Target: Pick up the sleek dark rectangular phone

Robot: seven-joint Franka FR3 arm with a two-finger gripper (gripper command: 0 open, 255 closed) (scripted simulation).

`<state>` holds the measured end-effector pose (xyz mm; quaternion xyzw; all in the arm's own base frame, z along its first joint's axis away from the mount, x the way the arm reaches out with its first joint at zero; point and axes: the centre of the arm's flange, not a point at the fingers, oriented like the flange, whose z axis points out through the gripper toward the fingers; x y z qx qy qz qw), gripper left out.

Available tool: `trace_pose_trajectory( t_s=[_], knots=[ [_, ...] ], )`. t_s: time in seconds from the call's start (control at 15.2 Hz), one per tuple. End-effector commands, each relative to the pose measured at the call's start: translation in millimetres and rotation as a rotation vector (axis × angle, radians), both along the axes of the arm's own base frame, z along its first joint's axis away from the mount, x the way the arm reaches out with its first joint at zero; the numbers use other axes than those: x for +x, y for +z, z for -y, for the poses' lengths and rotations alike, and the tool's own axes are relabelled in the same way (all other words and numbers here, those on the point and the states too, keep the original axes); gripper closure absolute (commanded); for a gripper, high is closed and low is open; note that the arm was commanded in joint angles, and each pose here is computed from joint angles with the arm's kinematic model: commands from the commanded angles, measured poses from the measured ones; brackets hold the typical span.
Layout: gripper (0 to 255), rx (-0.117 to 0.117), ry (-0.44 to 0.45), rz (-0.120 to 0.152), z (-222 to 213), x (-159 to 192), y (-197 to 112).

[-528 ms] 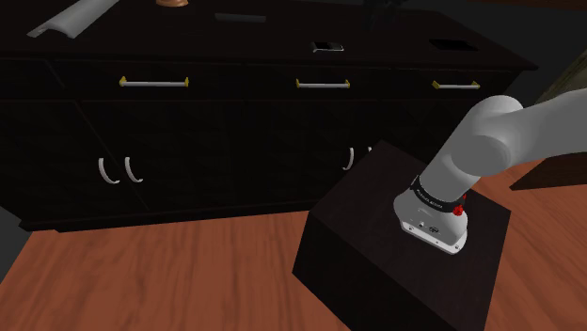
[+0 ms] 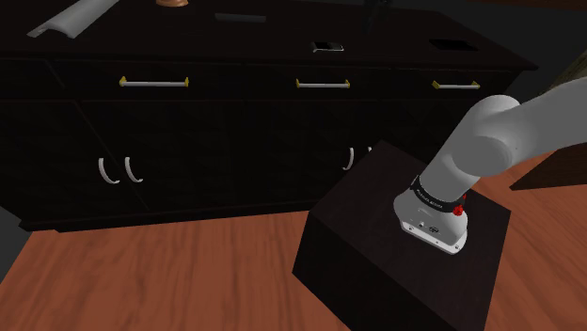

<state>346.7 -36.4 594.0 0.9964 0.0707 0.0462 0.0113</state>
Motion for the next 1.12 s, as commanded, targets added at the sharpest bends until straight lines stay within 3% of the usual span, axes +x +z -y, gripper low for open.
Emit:
trace_pose_trajectory(
  t_s=[0.0, 0.79, 1.06],
  knots=[
    [0, 0.0, 0.072, -0.013, 18, 19, -12],
    [0, 0.007, 0.473, -0.087, 105, 149, -74],
    [0, 0.008, 0.494, -0.091, 108, 156, -94]
  ],
)
